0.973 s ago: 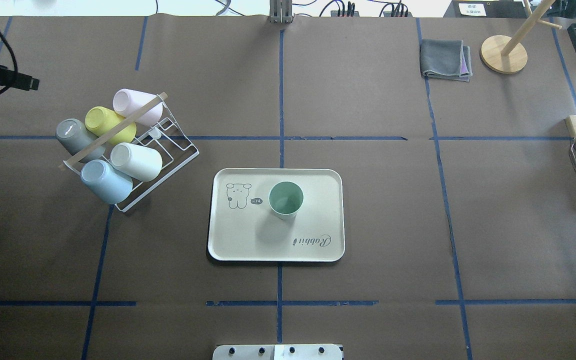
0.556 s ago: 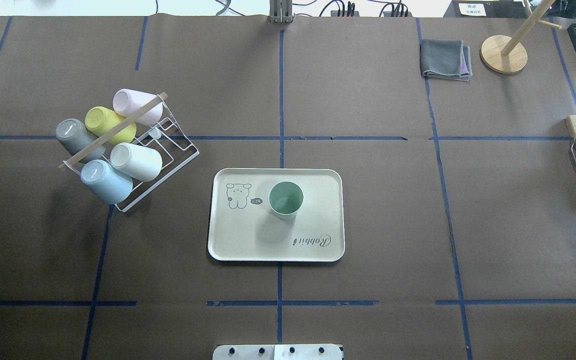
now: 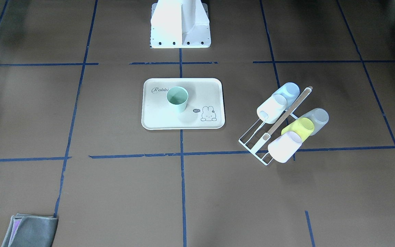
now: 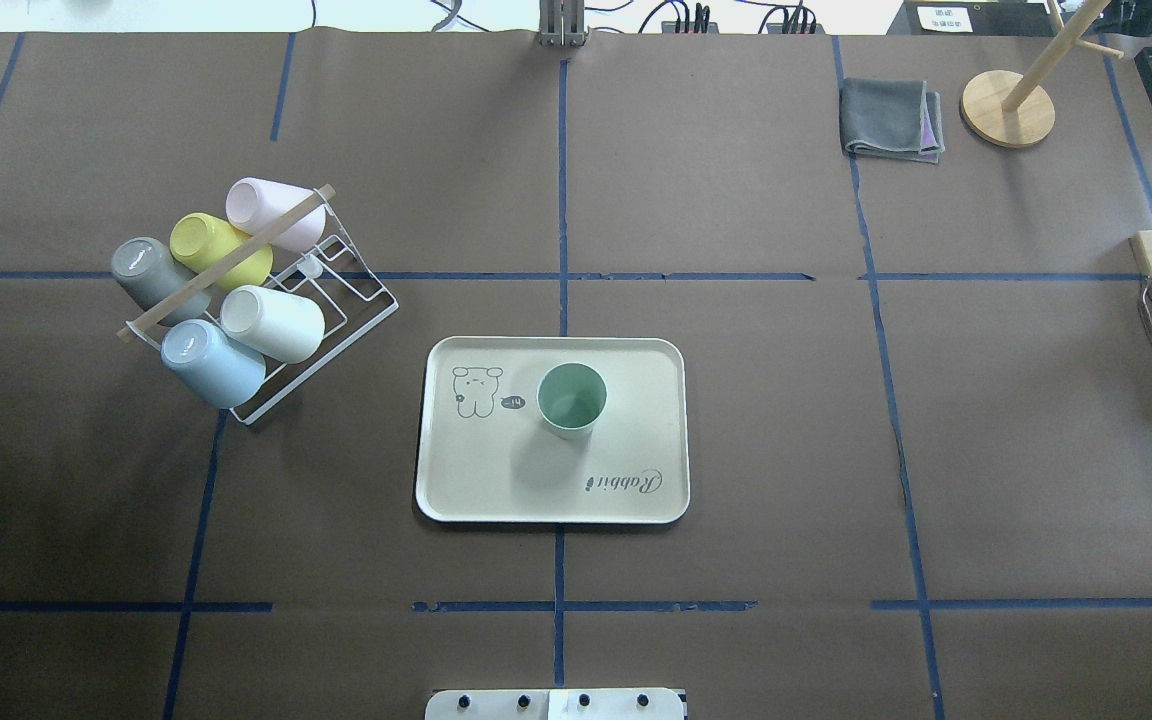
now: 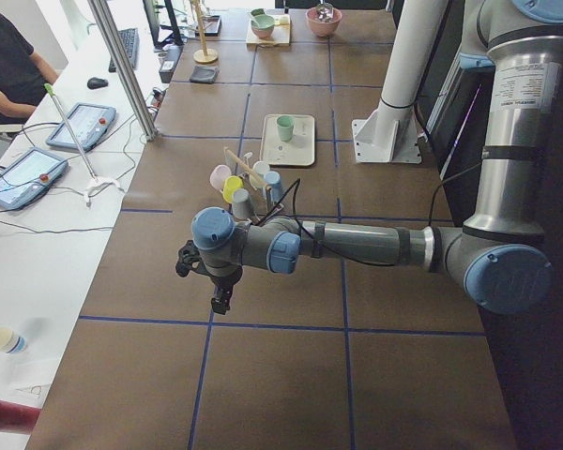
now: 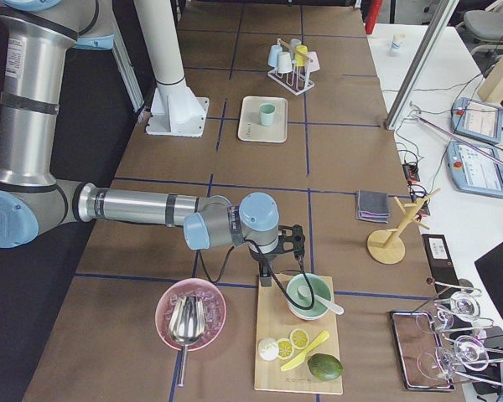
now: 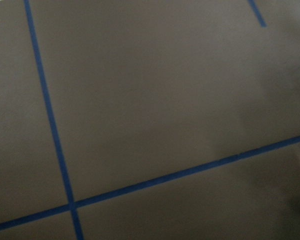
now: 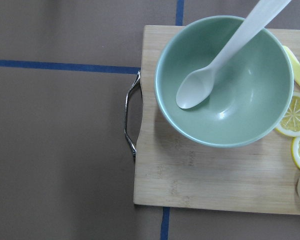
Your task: Pick up and place green cup on tray
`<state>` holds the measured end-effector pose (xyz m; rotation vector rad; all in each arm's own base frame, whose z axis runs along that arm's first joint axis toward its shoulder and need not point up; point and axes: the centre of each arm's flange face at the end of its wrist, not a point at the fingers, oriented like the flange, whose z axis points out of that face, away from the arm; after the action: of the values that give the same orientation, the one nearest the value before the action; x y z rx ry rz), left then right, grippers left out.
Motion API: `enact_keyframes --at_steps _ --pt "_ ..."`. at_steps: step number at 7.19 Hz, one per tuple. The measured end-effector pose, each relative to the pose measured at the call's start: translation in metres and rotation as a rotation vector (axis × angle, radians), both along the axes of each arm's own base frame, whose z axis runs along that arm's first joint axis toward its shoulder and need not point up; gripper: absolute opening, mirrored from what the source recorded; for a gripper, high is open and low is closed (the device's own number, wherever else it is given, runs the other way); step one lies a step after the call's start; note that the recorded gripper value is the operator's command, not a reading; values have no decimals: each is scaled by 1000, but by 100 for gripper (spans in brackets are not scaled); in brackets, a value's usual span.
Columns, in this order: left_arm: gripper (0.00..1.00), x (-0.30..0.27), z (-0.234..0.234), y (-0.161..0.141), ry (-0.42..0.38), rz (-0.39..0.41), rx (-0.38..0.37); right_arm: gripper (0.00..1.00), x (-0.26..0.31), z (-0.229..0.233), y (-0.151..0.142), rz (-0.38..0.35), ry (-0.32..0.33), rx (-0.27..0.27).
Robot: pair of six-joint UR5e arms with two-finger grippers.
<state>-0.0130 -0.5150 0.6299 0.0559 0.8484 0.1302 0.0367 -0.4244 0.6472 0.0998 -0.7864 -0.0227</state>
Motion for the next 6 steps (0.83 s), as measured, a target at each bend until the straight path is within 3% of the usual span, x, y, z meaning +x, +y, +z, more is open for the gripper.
enact_keyframes --at_steps 2,6 --pt "100 -4 13 15 20 -35 -102 100 15 -11 -14 -52 11 -37" --pt "100 -7 -1 29 21 -42 -97 100 40 -25 -23 -122 21 -66"
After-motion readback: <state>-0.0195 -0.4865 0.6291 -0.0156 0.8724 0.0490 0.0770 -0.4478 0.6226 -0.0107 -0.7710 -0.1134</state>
